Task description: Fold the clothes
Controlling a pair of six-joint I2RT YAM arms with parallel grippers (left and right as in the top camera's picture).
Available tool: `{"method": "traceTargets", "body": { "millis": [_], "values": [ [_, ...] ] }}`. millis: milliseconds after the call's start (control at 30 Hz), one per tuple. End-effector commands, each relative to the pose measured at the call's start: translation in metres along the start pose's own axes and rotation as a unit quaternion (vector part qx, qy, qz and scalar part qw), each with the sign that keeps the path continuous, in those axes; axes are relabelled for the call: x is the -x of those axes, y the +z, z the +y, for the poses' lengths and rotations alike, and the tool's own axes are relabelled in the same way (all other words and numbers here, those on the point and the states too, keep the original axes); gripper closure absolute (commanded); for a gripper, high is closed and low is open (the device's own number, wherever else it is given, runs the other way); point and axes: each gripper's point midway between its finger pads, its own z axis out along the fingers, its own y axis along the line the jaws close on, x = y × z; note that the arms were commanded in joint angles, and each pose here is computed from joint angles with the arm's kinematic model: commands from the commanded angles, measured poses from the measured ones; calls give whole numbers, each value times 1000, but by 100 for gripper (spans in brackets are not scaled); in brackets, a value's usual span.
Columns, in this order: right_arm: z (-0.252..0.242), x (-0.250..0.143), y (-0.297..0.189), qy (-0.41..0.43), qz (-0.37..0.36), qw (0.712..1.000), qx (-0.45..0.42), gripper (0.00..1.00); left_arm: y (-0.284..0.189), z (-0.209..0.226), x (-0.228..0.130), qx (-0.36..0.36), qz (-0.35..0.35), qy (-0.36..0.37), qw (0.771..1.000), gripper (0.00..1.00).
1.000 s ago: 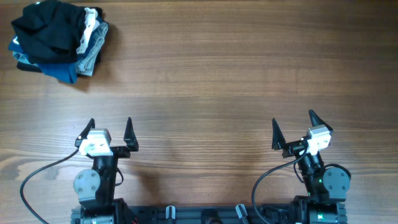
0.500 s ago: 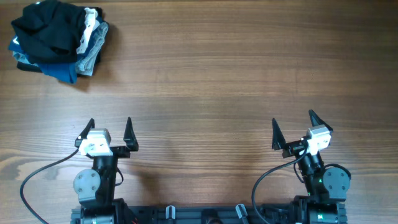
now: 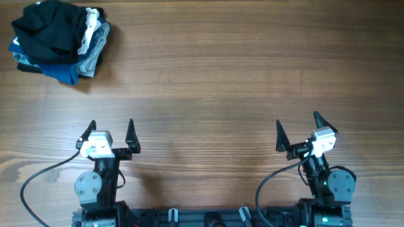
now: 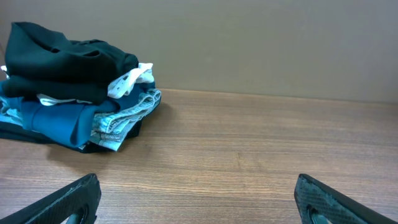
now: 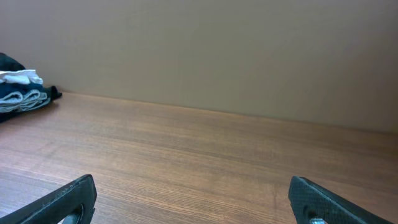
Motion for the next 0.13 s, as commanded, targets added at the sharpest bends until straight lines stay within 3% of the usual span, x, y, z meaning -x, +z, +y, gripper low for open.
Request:
{"method": "traceTargets", "body": {
  "millis": [0, 100],
  "values": [
    [0, 1, 0, 8, -4, 1000, 0, 0, 0, 1, -2, 2, -1, -1, 1000, 0],
    [0, 1, 0, 8, -4, 1000, 0, 0, 0, 1, -2, 2, -1, -1, 1000, 0]
  ]
}}
